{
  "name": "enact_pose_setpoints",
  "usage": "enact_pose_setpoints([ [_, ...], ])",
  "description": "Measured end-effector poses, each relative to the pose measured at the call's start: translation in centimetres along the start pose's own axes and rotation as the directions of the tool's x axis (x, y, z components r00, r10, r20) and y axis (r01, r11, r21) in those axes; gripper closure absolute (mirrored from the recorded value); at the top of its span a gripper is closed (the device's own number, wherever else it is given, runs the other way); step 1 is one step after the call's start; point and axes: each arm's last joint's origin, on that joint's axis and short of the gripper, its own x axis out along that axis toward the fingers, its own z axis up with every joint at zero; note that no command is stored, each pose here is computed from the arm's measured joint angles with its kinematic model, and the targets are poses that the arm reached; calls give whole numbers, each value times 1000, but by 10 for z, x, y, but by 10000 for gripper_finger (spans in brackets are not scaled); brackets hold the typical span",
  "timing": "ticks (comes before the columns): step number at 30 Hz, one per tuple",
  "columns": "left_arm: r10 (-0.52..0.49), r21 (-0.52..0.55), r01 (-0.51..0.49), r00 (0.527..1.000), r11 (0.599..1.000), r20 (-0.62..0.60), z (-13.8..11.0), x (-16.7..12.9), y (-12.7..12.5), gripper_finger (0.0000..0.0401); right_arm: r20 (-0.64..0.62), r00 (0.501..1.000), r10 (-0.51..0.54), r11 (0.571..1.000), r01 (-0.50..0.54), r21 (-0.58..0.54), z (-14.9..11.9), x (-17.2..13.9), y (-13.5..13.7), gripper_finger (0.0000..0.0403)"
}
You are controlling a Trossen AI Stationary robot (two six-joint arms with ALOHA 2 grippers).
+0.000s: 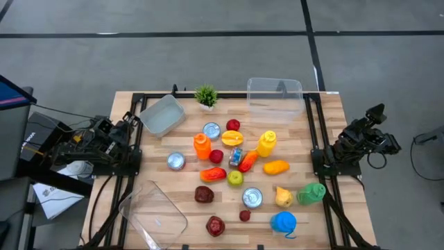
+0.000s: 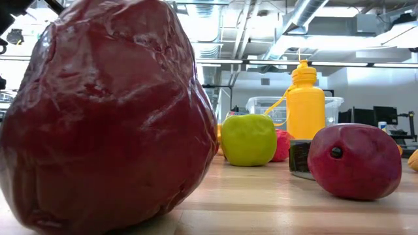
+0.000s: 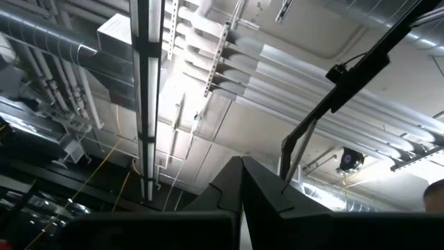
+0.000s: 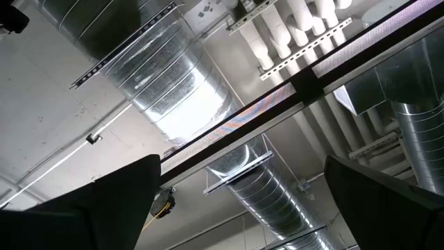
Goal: Pick & Place Food Item
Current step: Put the yellow tumbler into the top transparent bin
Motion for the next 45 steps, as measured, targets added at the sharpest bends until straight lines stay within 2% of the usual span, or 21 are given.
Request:
enact_pose_setpoints([
  [9,48,0,-48,999,999,19,1,0,1,401,4,1000,-1,1000,1,3,0,0,0,3],
  [11,47,-1,-47,999,999,18,1,0,1,401,-1,1000,11,998,-11,69,0,0,1,3],
  [12,48,0,-48,999,999,18,1,0,1,401,-8,999,33,986,-31,166,-1,0,3,3],
  [13,48,0,-48,999,999,17,0,0,1,401,-18,998,55,956,-48,288,-2,0,5,3],
  [14,49,0,-49,999,999,16,0,0,1,401,-29,997,77,900,-57,433,-3,0,7,3],
  [15,50,0,-50,999,999,13,0,0,2,401,-40,994,99,824,-59,563,-4,-1,9,3],
  [16,52,1,-52,999,999,9,0,0,2,401,-52,991,121,749,-57,660,-6,-1,12,3],
  [17,52,1,-52,999,999,7,-1,0,2,401,-61,989,133,694,-49,719,-6,-1,13,3],
  [18,54,2,-54,999,999,4,-1,0,2,401,-72,989,130,657,-32,753,-7,-1,13,3],
  [22,57,3,-57,998,998,-3,-2,0,2,401,-93,985,148,562,-6,827,-8,-1,15,3],
  [24,58,3,-58,998,998,-7,-2,0,2,401,-102,981,164,527,0,850,-9,-2,17,3],
  [30,59,3,-59,998,998,-8,-2,0,2,401,-150,955,254,400,38,916,-14,-4,25,3],
  [32,59,3,-59,998,998,-8,-2,0,2,401,-167,944,284,383,49,923,-15,-5,28,3],
  [39,59,2,-59,998,998,-8,-2,0,2,401,-192,925,328,390,53,919,-18,-7,33,3],
  [45,59,1,-59,998,998,-8,-2,0,2,401,-188,928,321,392,51,918,-17,-7,32,3],
])
